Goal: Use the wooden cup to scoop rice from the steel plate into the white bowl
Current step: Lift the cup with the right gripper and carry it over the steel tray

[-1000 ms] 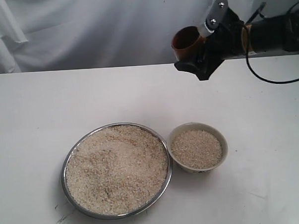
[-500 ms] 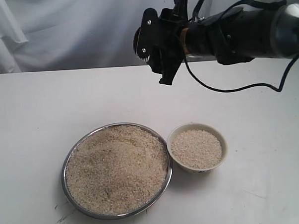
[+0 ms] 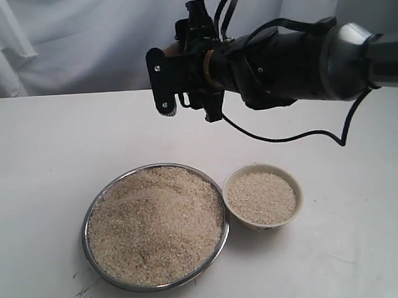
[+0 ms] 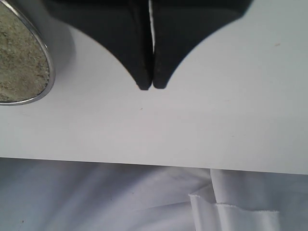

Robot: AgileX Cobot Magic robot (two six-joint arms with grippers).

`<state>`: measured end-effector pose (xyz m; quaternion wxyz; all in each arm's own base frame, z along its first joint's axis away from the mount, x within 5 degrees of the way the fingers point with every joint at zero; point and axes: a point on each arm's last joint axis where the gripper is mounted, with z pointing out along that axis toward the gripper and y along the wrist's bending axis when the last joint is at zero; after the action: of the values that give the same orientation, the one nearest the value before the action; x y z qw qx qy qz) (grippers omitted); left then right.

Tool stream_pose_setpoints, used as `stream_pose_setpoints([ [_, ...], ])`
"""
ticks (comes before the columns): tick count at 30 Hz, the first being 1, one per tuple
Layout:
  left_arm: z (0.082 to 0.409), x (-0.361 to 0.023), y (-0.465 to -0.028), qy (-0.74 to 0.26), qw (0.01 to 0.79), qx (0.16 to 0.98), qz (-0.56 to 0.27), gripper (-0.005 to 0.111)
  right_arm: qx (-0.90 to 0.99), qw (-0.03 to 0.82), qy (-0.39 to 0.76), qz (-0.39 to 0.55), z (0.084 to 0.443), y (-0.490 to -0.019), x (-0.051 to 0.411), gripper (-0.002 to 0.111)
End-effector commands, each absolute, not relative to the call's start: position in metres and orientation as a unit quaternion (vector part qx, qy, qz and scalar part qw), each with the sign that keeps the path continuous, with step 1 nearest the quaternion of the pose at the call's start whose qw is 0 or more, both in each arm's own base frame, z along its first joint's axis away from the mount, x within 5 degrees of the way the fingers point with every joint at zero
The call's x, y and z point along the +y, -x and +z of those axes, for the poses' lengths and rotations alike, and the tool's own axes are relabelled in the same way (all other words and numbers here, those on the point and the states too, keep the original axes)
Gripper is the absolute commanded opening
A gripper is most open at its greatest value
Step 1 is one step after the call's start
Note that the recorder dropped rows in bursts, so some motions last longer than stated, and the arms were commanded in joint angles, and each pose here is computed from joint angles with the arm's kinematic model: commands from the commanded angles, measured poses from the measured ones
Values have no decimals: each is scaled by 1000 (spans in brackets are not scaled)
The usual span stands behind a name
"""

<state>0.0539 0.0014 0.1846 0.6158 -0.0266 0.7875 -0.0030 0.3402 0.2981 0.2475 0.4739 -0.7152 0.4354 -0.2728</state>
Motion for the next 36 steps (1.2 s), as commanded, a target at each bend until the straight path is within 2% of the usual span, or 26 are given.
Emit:
stream_pose_setpoints([
  [1, 184, 1, -54, 25, 621, 784, -3, 0, 398, 410, 744, -345, 236, -334, 290, 0],
  [7, 184, 1, -54, 25, 621, 784, -3, 0, 390, 375, 772, -334, 218, -318, 285, 0],
  [15, 184, 1, -54, 25, 621, 784, -3, 0, 316, 363, 799, -362, 220, -310, 295, 0],
  [25, 184, 1, -54, 25, 621, 784, -3, 0, 280, 361, 800, -390, 230, -305, 298, 0],
  [36, 184, 1, -54, 25, 621, 784, -3, 0, 260, 385, 787, -407, 257, -301, 294, 0],
])
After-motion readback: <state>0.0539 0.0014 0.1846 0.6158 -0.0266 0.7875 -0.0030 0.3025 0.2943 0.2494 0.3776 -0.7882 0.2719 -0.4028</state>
